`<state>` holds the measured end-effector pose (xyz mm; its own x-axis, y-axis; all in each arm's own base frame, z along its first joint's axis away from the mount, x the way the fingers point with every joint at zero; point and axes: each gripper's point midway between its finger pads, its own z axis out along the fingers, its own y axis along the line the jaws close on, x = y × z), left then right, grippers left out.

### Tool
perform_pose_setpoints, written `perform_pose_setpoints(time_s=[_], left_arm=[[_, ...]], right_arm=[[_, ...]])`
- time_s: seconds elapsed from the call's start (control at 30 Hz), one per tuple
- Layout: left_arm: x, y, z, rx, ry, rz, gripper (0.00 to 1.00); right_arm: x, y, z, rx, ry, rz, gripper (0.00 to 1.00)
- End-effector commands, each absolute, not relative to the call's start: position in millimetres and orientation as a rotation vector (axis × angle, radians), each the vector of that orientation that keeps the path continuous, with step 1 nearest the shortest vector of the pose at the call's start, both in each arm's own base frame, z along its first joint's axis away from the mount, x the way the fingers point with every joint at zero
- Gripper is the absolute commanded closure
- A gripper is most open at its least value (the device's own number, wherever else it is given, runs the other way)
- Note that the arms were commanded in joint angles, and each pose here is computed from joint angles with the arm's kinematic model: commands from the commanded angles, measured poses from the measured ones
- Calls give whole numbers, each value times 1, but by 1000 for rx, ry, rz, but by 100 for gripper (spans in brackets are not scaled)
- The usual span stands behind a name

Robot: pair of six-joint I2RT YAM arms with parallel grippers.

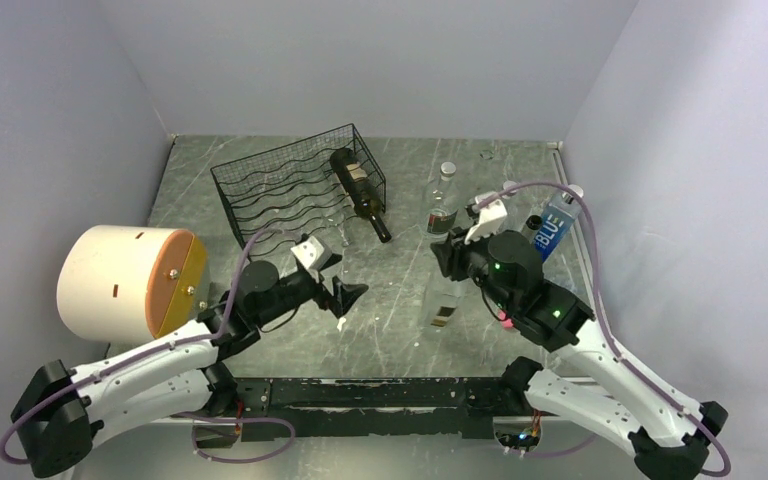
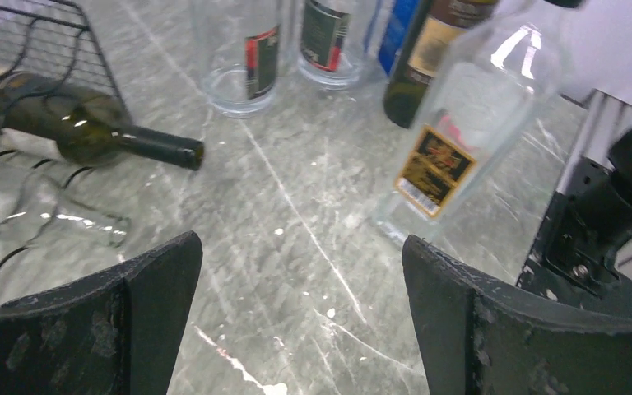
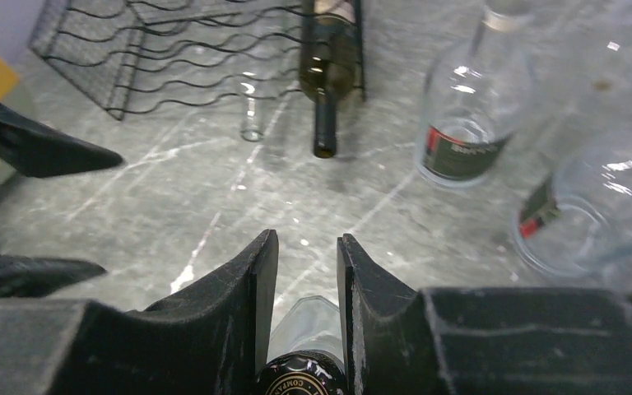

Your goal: Put the wine bottle on the wine rack

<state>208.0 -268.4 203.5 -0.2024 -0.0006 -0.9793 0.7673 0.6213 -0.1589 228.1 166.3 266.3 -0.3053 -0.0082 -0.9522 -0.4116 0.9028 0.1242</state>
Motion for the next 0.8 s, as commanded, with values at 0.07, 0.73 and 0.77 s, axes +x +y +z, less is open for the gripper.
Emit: perform_pose_setpoints(time_s=[0.07,0.73,0.77], left_arm=[[180,-296,243,732,1274,-1029,5],[148,-335,214,938,1053,-1254,5],[149,-337,213,946,1062,-1255,5]], right_arm=[[231,226,338,-355,1603,742,100],[217,273,356,-447,1521,1015,100],[216,274,356,-448,1519,1024,100]])
